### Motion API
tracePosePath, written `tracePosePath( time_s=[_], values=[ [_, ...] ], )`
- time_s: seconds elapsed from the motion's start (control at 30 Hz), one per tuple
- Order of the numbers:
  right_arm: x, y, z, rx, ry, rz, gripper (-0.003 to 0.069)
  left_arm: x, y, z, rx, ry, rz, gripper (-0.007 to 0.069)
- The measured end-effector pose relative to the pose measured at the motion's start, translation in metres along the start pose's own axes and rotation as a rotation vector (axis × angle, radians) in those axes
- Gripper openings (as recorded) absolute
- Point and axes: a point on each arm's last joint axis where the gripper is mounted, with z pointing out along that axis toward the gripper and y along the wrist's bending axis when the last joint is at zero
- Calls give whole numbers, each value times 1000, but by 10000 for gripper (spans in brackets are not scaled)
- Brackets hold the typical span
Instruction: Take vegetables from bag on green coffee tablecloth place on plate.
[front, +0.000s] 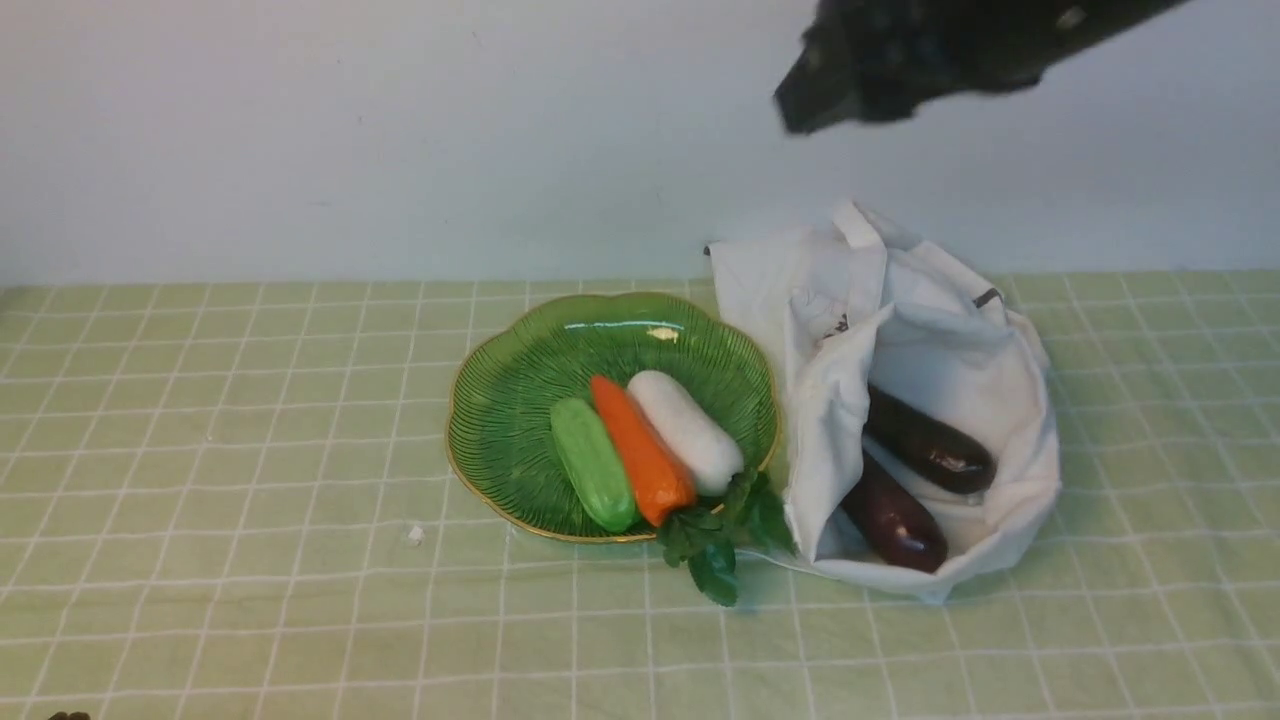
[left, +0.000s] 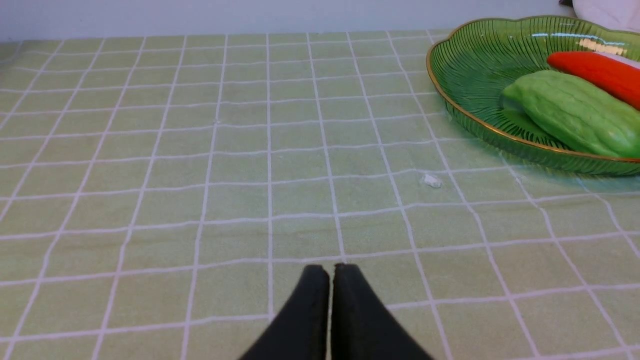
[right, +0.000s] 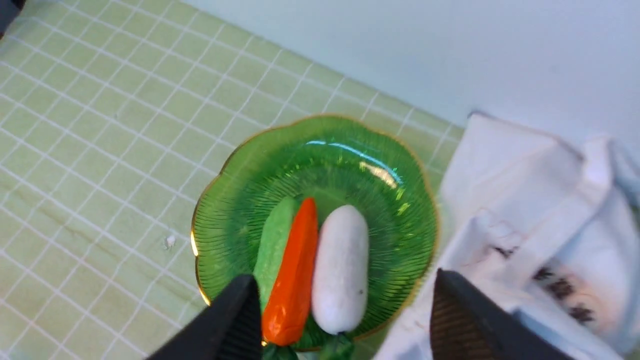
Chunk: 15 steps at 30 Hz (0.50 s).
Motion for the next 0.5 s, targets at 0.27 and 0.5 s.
tracePosePath(
  time_s=[0.27,0.5],
  values=[
    [18,10,-116,87,-160,-65,80,0,0,0,0,0,0,-4],
    [96,18,-178,118,-204,-58,-13,0,0,0,0,0,0,-4]
  ],
)
